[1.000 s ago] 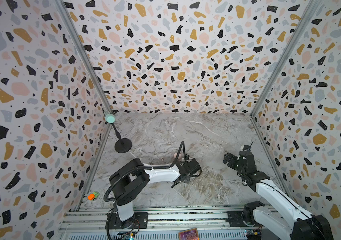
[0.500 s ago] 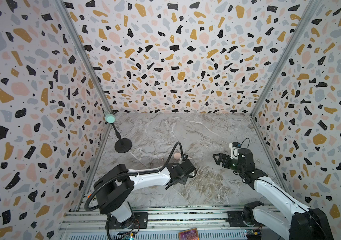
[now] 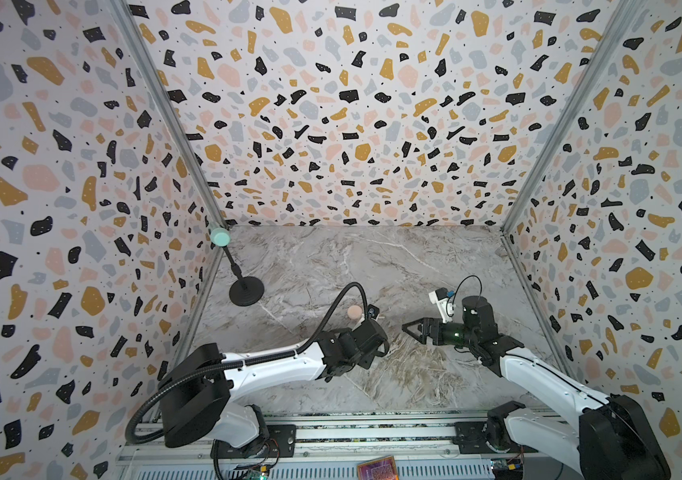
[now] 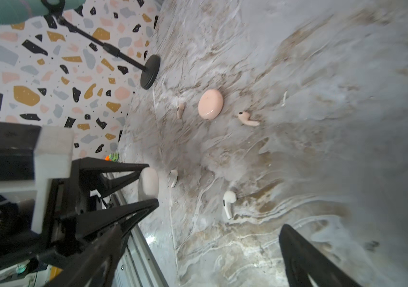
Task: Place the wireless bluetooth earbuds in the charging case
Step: 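Lift the white case with the left gripper while the right gripper approaches it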
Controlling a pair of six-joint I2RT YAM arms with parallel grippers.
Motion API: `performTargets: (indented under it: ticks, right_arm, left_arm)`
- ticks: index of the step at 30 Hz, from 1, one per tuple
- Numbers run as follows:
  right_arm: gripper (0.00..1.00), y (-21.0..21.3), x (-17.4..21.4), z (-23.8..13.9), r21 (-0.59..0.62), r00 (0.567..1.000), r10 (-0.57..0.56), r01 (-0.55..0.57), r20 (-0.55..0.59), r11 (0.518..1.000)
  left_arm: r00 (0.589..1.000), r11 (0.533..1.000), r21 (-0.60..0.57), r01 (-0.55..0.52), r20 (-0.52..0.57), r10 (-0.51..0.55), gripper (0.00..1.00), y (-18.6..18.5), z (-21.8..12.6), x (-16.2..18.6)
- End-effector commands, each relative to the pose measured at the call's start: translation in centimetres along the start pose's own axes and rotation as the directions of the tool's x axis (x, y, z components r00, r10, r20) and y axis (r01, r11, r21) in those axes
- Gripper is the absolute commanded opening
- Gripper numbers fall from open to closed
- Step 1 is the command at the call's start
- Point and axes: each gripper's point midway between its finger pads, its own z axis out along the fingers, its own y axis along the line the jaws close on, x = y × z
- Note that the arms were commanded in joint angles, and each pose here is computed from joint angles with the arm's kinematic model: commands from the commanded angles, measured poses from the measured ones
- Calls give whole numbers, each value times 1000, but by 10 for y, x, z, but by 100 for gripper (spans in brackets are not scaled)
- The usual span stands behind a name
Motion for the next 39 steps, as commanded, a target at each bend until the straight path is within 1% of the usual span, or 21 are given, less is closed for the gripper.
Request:
performTargets:
  ticks: [1, 4, 7, 10, 13, 15, 19, 21, 25, 26, 30, 39]
  right_arm:
    - [99, 22, -10, 1, -73, 999, -44, 44, 3, 996]
    - [99, 30, -10, 1, -102, 999, -54, 53, -1, 993]
    - [99, 41, -11, -1, -127, 997, -75, 75, 1, 989]
    - [99, 47, -13, -1, -139, 996, -86, 86, 1, 987]
    - [98, 51, -11, -1, -155, 996, -91, 88, -12, 984]
    - [98, 56, -9, 0, -170, 995, -100, 95, -19, 981]
    - [94, 63, -4, 5, -201, 993, -110, 101, -37, 974]
    - [91, 71, 0, 8, -229, 991, -128, 113, -48, 967]
    - [84, 87, 7, 14, -261, 982, -176, 154, -66, 953]
    - [82, 90, 7, 16, -264, 981, -182, 158, -70, 951]
    - [78, 95, 13, 26, -265, 977, -191, 159, -97, 951]
    - [66, 103, 32, 48, -282, 969, -188, 139, -158, 949]
  left_arm:
    - [993, 998, -3, -64, 99, 64, 0, 4, -10, -14]
    - [984, 990, 55, -126, 131, 118, 0, -6, -14, -18]
    - [973, 978, 64, -200, 132, 190, 0, -10, -15, -18]
    - [965, 977, 31, -210, 166, 202, 0, -4, -19, -23]
    - [953, 973, 24, -228, 211, 218, 0, -2, -27, -28]
    - [937, 967, 43, -251, 262, 231, 0, -4, -36, -32]
    - [891, 919, 162, -361, 350, 289, 0, -24, -51, -25]
    - [871, 898, 180, -402, 379, 313, 0, -28, -55, -19]
    - [850, 864, 219, -454, 396, 347, 0, -36, -58, -9]
    - [849, 861, 218, -459, 394, 353, 0, -36, -57, -7]
    - [842, 855, 217, -471, 400, 362, 0, -38, -57, -5]
    - [837, 858, 209, -469, 416, 357, 0, -37, -55, -5]
